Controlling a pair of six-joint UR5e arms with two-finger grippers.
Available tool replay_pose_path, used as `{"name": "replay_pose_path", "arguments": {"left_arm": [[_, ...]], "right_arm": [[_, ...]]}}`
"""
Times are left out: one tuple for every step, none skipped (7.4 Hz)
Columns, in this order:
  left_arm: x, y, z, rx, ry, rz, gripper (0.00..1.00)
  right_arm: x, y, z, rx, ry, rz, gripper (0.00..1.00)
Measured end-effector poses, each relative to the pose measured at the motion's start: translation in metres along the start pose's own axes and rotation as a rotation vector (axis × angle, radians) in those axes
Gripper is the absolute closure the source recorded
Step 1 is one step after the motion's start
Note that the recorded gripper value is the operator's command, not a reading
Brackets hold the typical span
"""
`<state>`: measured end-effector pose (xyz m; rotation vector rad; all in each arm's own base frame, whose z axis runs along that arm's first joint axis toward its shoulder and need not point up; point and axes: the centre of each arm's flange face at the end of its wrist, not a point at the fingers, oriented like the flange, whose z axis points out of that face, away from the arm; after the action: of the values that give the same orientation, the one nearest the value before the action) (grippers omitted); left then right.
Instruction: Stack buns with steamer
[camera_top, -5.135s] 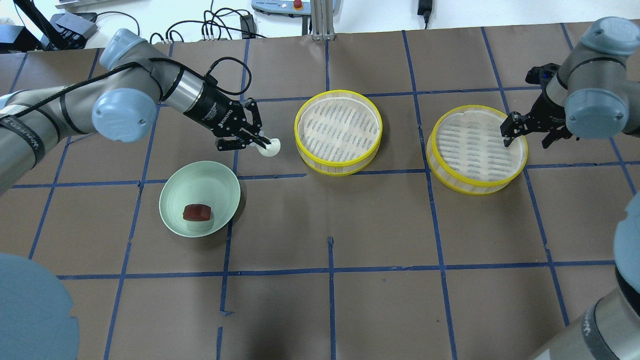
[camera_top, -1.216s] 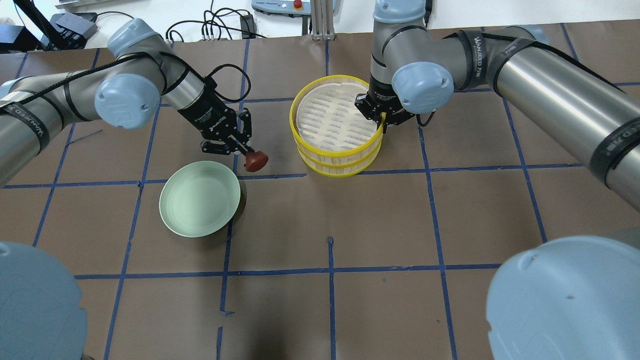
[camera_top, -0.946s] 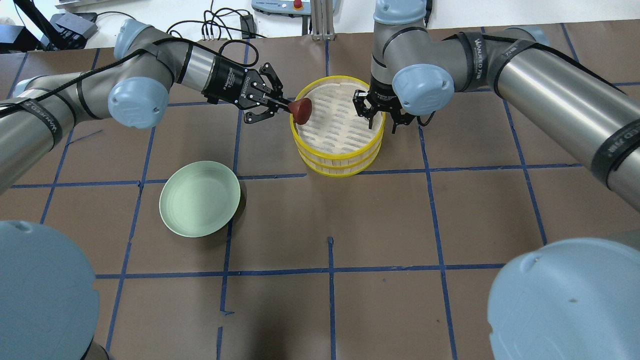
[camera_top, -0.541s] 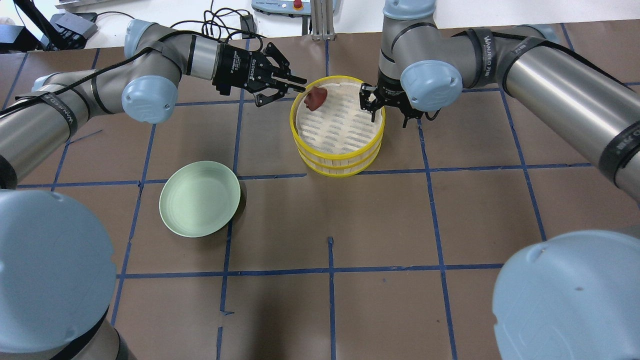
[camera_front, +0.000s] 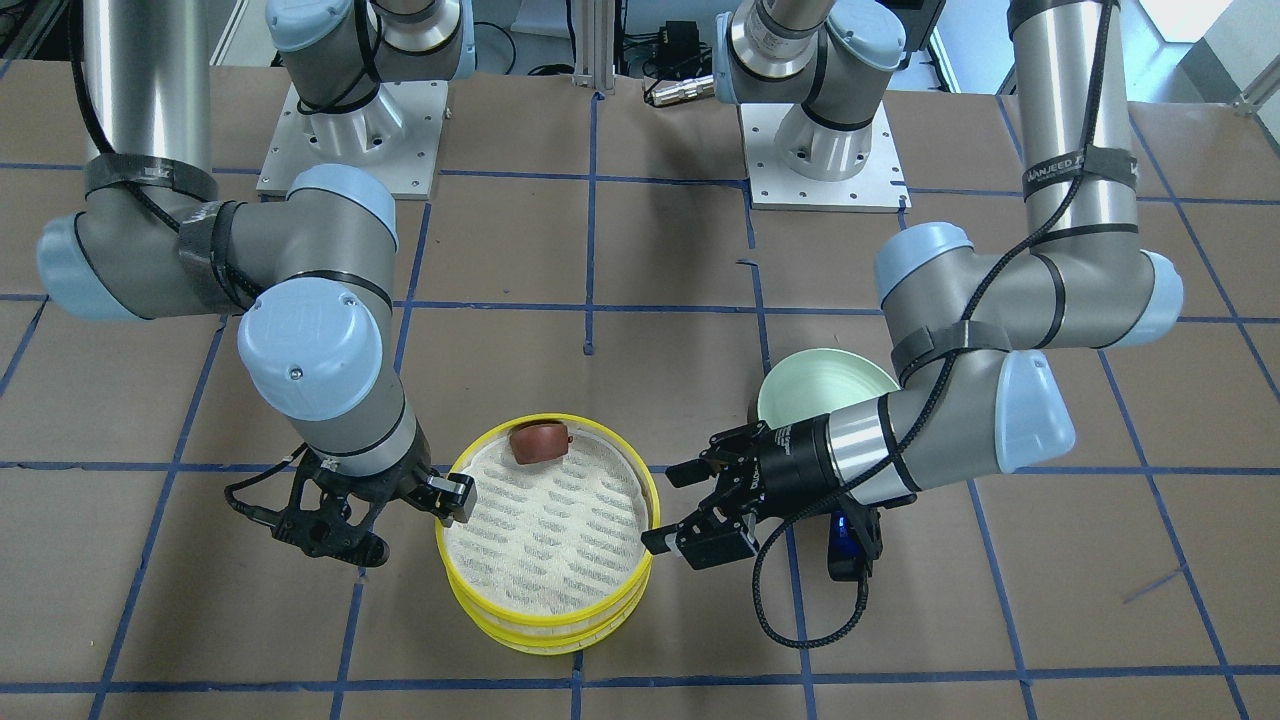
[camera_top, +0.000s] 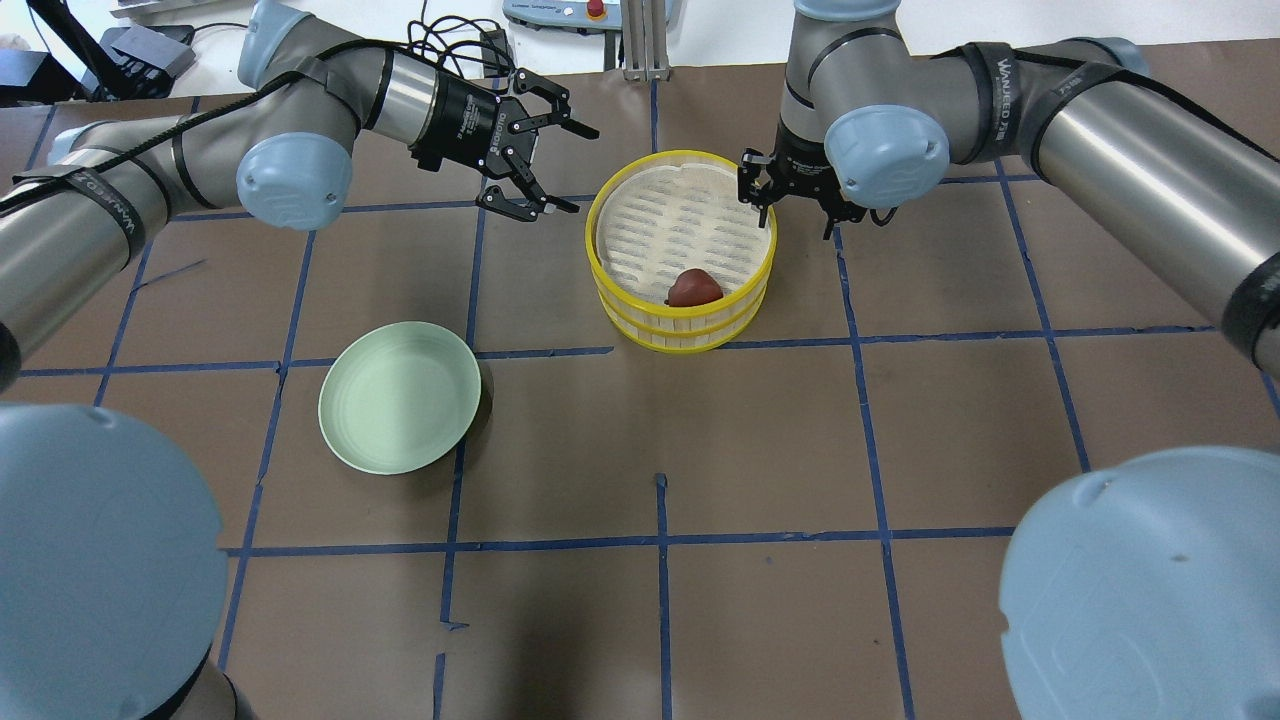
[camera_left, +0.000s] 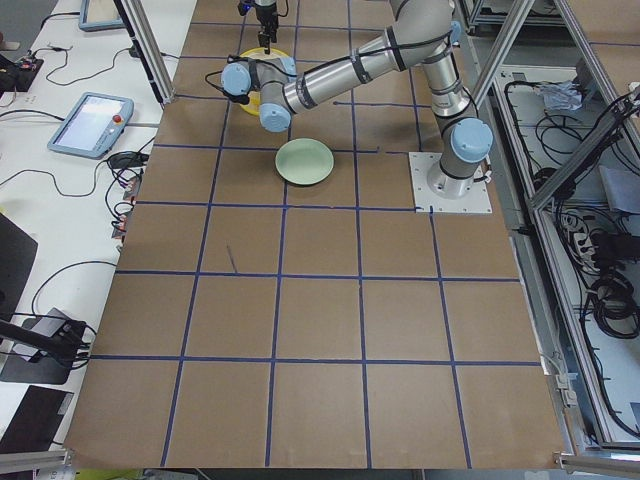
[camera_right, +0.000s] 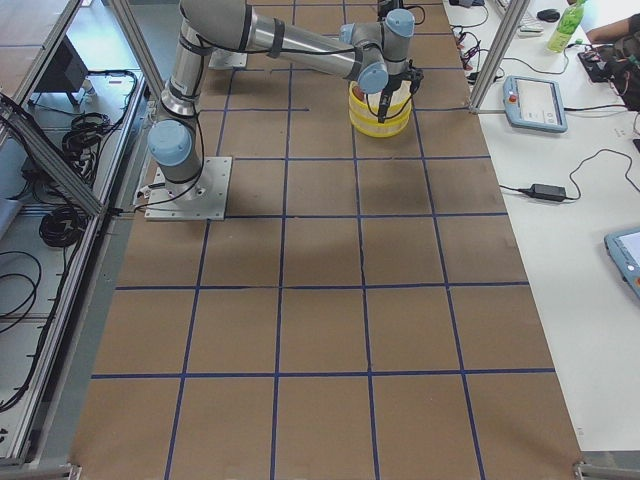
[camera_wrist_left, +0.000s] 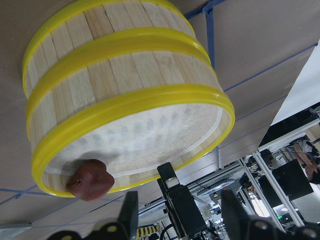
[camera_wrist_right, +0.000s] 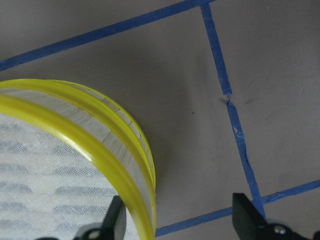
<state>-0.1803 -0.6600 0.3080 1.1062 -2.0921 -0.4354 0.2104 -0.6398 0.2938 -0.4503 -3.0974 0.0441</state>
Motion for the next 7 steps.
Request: {"name": "replay_pose_path", "arguments": {"left_arm": [[0.0,0.021,-0.009,0.109,-0.082,0.129,0.0],[-0.005,0.038,-0.023,0.198,-0.195,0.262,0.0],[-0.012,0.053,-0.044,0.26,-0.34,0.413,0.0],[-0.015,0.067,-0.067,0.288,-0.475,0.539,0.0],[-0.012,0.086,-0.093,0.293,-0.591,0.638,0.0],[-0.005,0.108,-0.119,0.303,-0.67,0.713,0.0],[0.001,0.13,-0.145,0.324,-0.709,0.764,0.0]], "right_arm": [[0.0,-0.001,-0.001,0.006,-0.003,0.001,0.17],[0.001,-0.002,-0.003,0.009,-0.007,0.001,0.13],[0.007,-0.005,-0.011,0.017,-0.015,-0.002,0.12],[0.02,-0.008,-0.034,0.026,-0.029,-0.012,0.12],[0.041,-0.004,-0.068,0.02,-0.044,-0.042,0.12],[0.064,0.009,-0.106,0.001,-0.047,-0.083,0.09],[0.083,0.031,-0.143,-0.025,-0.043,-0.14,0.08]]}}
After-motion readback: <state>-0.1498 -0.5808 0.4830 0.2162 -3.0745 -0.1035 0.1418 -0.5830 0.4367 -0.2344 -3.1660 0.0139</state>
